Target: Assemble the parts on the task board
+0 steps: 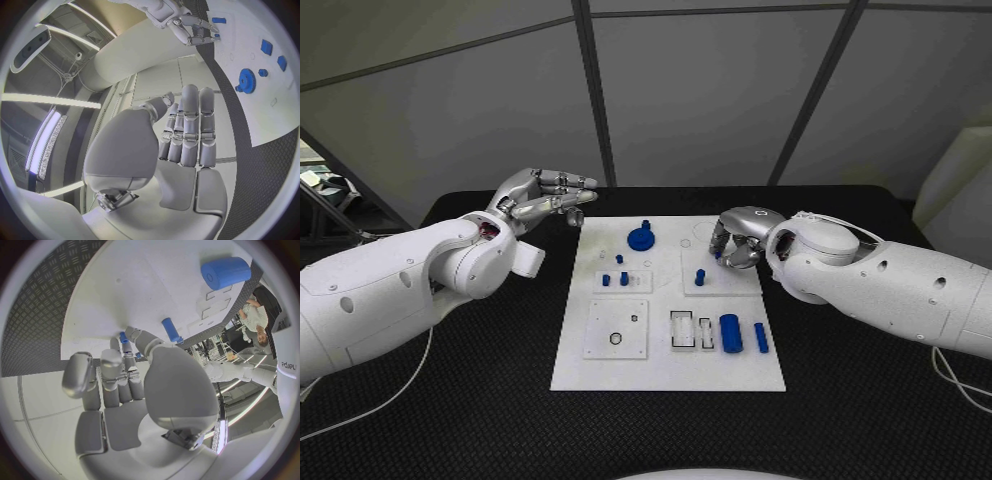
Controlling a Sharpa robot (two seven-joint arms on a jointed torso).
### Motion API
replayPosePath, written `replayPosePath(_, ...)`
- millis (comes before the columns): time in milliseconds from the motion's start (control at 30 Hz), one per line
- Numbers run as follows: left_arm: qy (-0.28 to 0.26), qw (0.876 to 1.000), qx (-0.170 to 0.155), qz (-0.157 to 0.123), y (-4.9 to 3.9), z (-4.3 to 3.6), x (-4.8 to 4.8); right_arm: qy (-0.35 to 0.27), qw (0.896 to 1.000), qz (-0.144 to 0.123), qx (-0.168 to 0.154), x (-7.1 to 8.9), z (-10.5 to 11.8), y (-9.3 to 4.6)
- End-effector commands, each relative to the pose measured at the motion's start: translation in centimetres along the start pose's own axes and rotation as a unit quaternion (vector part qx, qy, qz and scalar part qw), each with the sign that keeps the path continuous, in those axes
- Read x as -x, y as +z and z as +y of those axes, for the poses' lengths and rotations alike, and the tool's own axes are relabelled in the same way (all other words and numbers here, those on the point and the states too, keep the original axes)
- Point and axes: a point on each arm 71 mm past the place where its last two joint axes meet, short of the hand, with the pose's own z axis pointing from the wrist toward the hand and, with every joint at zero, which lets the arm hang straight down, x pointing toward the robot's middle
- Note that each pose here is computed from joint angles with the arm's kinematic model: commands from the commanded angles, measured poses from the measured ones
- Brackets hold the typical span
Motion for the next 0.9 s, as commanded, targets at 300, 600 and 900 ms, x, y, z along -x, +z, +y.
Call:
replayPosePath(300, -0.014, 1.000, -0.010, -0.008, -0.03, -0.20, 0.21, -0.026, 0.999, 0.023, -0.009, -1.0, 0.1, 0.1)
replayPosePath(600, -0.012, 1.000, -0.008, -0.010, -0.05, -0.12, 0.45, -0.031, 0.999, -0.020, -0.005, -0.5, 0.5, -0.1)
replayPosePath(900, -0.011, 1.000, -0.006, -0.013, -0.02, 0.00, 0.64, -0.019, 0.997, -0.067, 0.016, 0.4, 1.3, -0.9)
